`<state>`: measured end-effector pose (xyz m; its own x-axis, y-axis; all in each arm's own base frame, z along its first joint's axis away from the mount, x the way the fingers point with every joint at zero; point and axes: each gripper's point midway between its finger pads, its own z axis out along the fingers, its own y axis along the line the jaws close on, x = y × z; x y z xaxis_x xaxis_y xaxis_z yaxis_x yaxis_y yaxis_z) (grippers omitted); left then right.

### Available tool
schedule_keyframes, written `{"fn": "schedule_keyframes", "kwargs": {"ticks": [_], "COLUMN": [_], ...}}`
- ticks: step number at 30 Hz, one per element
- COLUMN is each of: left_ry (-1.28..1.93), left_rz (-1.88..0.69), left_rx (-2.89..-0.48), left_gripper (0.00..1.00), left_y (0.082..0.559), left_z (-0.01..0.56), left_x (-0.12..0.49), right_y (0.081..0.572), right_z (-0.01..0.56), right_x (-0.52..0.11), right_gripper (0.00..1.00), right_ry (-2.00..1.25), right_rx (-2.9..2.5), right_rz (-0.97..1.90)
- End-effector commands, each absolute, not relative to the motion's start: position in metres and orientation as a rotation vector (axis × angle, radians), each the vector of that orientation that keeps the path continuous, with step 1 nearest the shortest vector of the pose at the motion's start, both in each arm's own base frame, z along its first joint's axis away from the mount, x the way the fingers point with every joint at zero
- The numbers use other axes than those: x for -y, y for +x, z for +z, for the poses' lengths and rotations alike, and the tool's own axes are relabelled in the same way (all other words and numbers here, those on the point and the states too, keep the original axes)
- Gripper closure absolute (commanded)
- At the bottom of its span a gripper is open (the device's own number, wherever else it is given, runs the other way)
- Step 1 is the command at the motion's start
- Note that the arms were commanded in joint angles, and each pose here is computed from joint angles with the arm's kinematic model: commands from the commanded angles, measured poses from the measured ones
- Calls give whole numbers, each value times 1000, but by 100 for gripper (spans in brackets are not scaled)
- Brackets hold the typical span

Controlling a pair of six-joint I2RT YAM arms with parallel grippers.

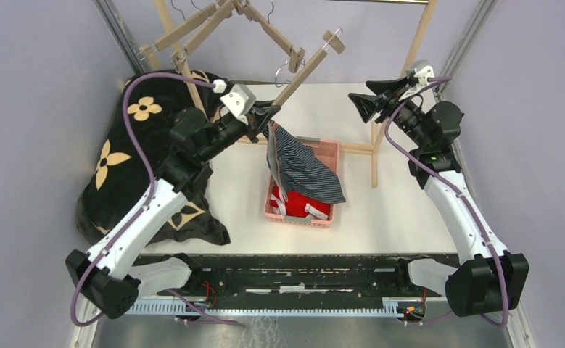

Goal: Remove the underwear clipped to the hanger

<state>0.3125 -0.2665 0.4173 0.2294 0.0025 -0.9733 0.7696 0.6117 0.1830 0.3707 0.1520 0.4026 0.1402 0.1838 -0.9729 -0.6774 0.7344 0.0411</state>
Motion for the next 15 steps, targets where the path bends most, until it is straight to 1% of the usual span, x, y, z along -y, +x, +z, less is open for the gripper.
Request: {"fn": "schedule_keyframes", "kwargs": {"ticks": [1, 7, 11, 15], "left_ry": [662, 691, 722, 715], "left_rz": [-537, -520, -592, -655], "left_rx": [-1069, -1032, -1034, -1037], "left_gripper": [97, 97, 97, 97], "left_y": [291, 294, 295, 298], "left_z": [470, 470, 463, 451], "left_x": [237, 242, 257, 267], "right_y": [365, 339, 314, 297], "right_z": [442, 448, 472, 487], "right_x": [-142, -178, -195, -201], "right_gripper": [31, 33, 35, 34], "right_ry": [-399, -507, -591, -634], "right_rx": [-1175, -1103, -988, -897], "right_rz": [610, 929, 1148, 1314]}}
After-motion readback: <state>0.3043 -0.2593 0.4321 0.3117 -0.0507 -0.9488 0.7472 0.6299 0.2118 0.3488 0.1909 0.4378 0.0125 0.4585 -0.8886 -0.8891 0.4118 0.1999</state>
